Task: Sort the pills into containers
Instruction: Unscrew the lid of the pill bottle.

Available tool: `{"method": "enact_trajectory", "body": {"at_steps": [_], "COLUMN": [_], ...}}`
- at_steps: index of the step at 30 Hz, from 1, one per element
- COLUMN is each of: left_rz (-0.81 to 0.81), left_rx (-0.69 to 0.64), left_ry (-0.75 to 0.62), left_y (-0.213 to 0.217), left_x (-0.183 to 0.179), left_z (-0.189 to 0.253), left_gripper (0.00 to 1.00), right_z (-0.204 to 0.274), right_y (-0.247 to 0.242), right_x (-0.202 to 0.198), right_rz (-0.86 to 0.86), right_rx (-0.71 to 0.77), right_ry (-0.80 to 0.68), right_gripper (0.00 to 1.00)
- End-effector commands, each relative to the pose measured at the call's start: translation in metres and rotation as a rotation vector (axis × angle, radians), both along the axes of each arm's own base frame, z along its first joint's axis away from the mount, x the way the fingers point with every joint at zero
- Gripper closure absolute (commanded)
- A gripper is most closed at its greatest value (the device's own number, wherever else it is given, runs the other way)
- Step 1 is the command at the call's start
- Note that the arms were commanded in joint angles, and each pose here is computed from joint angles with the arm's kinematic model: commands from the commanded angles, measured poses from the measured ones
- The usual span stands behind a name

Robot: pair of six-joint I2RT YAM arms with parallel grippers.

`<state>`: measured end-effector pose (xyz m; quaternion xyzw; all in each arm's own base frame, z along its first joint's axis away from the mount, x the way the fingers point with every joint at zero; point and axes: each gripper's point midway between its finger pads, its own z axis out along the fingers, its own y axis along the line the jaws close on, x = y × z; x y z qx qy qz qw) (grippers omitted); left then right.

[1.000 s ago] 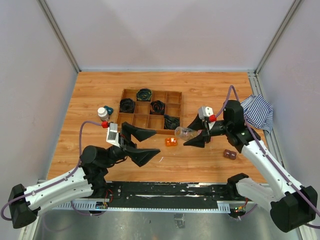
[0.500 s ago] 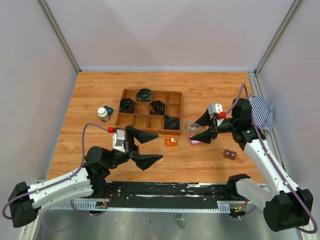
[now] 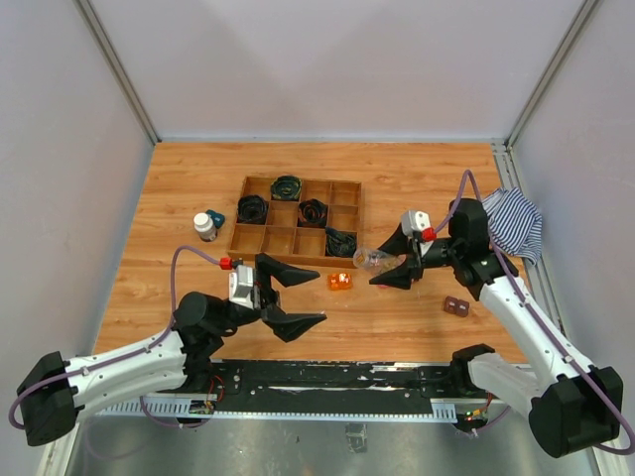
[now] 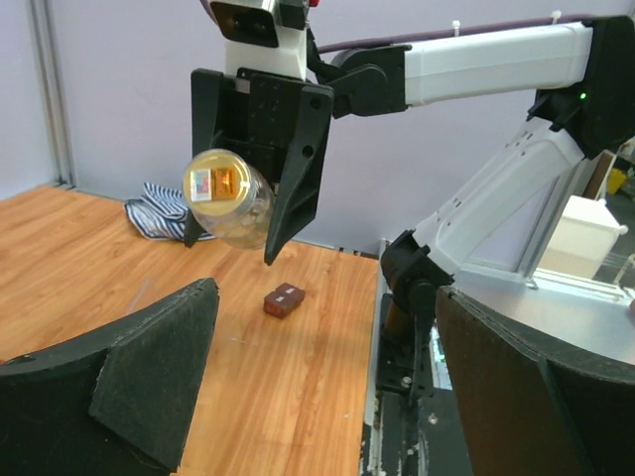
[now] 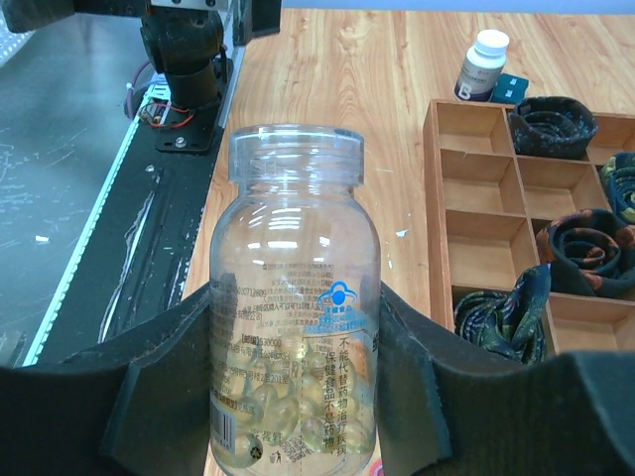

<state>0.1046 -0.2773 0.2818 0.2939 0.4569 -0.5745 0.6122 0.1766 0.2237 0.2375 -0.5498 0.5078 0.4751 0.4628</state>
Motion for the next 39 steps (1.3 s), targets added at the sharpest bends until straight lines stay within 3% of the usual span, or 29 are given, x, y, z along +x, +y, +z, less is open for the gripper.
{"method": "enact_trajectory", "body": {"at_steps": [1,12,21,31,39], "left_rz": [0.044,0.119,0.103,0.188,0.033], "left_rx": [0.075,0.112,0.231,0.336,0.421], "left_ry": [-0.133,-0.26,-0.396,-0.371,-0.377], "left_y": [-0.005,0.002,-0.018,-0.046,-0.068], "left_x": [0.007,0.013,0.021,0.061,0.051], "left_z": [0.009,0.01,-0.008,0.005,-0.004], "left_gripper": [0.01,0.01,0.05,0.21,0.26], "right_z": [-0.001,-0.005,-0.004,-0.012,-0.013], "right_y": [0.004,0.008,0.008,0.014,0.016], "right_x": [-0.008,-0.02,-0.025,-0.03,-0.031], "right_rz": [0.043,0.114,0.13,0.153,0.159], "right_rx": [0.02,0.036,0.035,0.008,0.0], "right_ry": [-0.051,-0.06,-0.08,-0.106,-0.108], "right_gripper": [0.99,0.99,1.0,0.99,0.99]}}
